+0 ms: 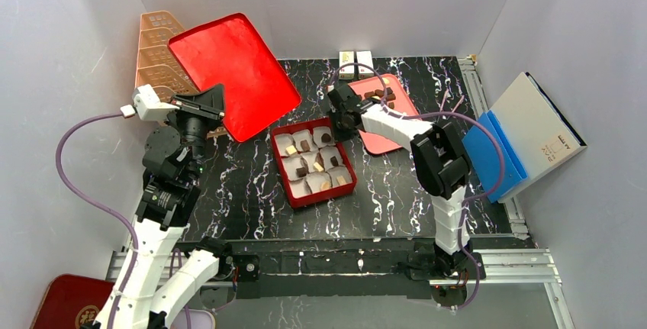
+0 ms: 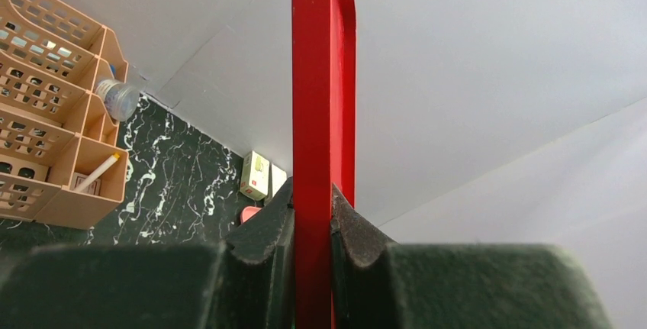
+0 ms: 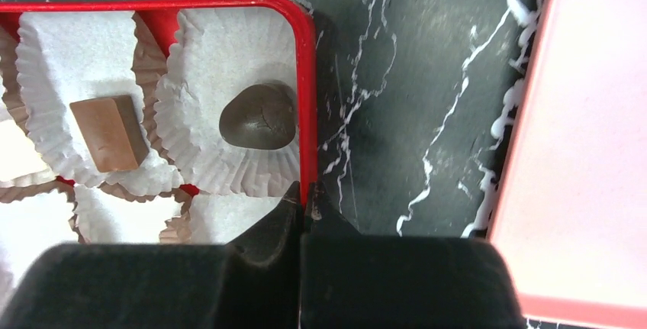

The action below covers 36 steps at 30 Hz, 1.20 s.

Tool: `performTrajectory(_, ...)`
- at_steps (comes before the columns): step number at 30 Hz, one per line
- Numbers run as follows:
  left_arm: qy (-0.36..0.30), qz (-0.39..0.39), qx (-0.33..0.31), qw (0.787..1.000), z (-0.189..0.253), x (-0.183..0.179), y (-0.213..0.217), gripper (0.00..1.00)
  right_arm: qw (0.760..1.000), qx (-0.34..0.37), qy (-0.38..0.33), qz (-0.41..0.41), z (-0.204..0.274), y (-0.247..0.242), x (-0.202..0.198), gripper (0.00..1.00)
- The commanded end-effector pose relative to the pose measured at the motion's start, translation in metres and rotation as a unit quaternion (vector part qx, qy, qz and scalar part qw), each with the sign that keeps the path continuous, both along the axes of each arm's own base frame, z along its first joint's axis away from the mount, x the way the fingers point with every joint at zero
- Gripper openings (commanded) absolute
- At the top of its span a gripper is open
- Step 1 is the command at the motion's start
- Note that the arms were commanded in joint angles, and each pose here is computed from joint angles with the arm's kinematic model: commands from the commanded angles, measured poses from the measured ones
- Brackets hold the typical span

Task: Pack the chocolate
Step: Move the packing box to the center of the board.

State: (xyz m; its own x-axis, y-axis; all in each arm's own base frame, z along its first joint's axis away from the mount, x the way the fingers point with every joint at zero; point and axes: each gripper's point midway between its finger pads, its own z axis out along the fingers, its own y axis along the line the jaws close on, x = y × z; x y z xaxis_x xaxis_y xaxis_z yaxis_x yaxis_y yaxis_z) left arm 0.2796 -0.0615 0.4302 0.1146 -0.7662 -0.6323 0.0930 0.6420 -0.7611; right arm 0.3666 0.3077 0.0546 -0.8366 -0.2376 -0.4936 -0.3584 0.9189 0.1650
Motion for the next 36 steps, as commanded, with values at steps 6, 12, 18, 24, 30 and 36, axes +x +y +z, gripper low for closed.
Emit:
performTrajectory(6, -0.029, 0.001, -0.002, 1.000, 0.011, -0.001, 0.000, 0.00, 0.999, 0.013, -0.021, -0.043, 0.009, 0.013, 0.052, 0.01)
performTrajectory(12, -0.023, 0.000, 0.002, 1.000, 0.002, 0.003, -0.001, 0.00, 0.990, -0.038, -0.075, -0.112, 0.021, -0.008, 0.094, 0.01)
performTrajectory(18, -0.019, -0.003, 0.006, 1.000, -0.002, 0.006, -0.003, 0.00, 0.978, -0.063, -0.094, -0.173, 0.022, -0.034, 0.104, 0.01)
performTrajectory(24, -0.015, -0.003, 0.012, 1.000, -0.005, 0.007, -0.004, 0.00, 0.977, -0.058, -0.086, -0.189, 0.014, -0.033, 0.105, 0.01)
performTrajectory(30, -0.014, -0.001, 0.013, 1.000, -0.006, 0.007, -0.003, 0.00, 0.978, -0.045, -0.082, -0.186, 0.017, -0.028, 0.104, 0.31)
performTrajectory(36, -0.014, -0.006, 0.012, 1.000, -0.005, 0.010, -0.006, 0.00, 0.979, -0.030, -0.095, -0.175, 0.030, -0.023, 0.106, 0.51)
